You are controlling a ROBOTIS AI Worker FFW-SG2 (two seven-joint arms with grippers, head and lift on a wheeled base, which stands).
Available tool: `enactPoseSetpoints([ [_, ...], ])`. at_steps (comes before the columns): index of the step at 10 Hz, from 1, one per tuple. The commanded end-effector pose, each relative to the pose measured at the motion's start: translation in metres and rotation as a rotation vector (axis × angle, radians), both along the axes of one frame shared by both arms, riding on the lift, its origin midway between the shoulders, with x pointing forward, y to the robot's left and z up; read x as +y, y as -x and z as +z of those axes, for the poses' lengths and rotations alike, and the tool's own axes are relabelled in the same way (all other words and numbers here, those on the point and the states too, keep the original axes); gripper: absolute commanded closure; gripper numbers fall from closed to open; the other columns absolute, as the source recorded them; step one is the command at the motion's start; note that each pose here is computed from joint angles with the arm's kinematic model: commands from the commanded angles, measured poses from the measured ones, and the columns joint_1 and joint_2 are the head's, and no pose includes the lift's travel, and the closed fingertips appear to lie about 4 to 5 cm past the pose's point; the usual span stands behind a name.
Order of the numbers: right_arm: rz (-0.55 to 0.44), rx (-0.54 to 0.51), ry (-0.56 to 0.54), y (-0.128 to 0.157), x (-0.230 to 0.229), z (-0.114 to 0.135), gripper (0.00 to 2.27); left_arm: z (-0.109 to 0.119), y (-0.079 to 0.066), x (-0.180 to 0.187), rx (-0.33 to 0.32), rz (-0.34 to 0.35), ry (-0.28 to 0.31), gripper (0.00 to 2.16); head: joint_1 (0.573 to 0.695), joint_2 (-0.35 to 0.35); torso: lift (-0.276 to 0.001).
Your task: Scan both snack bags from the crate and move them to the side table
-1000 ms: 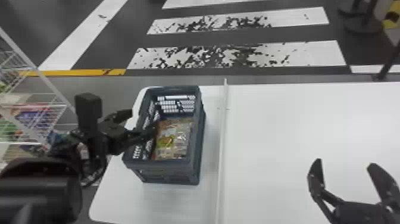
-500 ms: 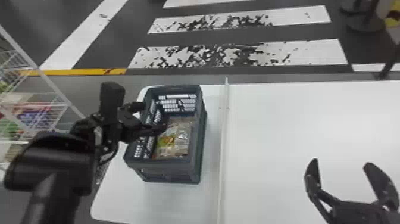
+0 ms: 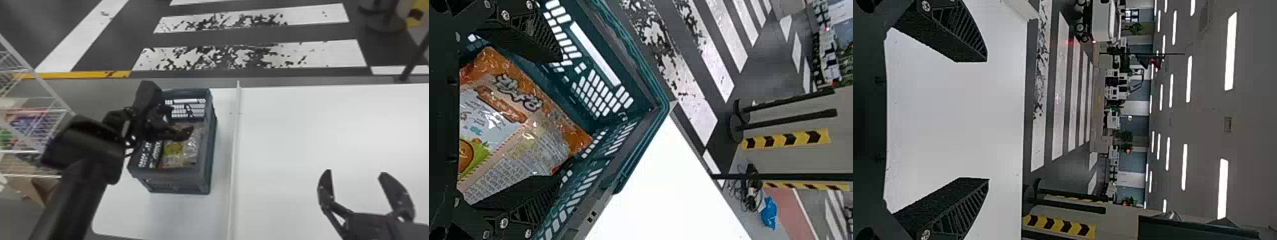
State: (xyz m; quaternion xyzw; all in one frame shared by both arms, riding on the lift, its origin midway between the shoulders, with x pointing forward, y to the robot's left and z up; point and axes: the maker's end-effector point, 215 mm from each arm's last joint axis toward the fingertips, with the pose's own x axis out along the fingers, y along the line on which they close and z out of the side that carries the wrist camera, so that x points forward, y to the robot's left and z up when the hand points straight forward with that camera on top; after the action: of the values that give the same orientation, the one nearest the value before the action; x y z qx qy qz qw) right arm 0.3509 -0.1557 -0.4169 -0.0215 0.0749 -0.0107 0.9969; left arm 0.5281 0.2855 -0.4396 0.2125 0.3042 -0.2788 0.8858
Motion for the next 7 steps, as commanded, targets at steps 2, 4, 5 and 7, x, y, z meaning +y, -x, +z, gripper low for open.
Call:
enactPoseSetpoints([
  [2, -0.002, 0.004, 0.000, 0.004, -0.001, 0.000, 0.07, -0.017, -0.001, -0.020, 0.044, -0.061, -0.033, 0.17, 0.695, 0.158, -0.075],
  [4, -0.004, -0.002, 0.000, 0.003, -0.002, 0.003, 0.07, -0.023, 0.007, -0.020, 0.089, -0.101, -0.050, 0.17, 0.695, 0.138, -0.075],
  [5, -0.004, -0.001, 0.001, 0.003, -0.002, 0.002, 0.07, -0.028, 0.010, -0.014, 0.109, -0.109, -0.070, 0.17, 0.695, 0.136, -0.075],
  [7, -0.002, 0.005, 0.003, 0.001, -0.002, 0.001, 0.07, -0.036, 0.019, -0.011, 0.156, -0.136, -0.081, 0.17, 0.695, 0.145, -0.075],
])
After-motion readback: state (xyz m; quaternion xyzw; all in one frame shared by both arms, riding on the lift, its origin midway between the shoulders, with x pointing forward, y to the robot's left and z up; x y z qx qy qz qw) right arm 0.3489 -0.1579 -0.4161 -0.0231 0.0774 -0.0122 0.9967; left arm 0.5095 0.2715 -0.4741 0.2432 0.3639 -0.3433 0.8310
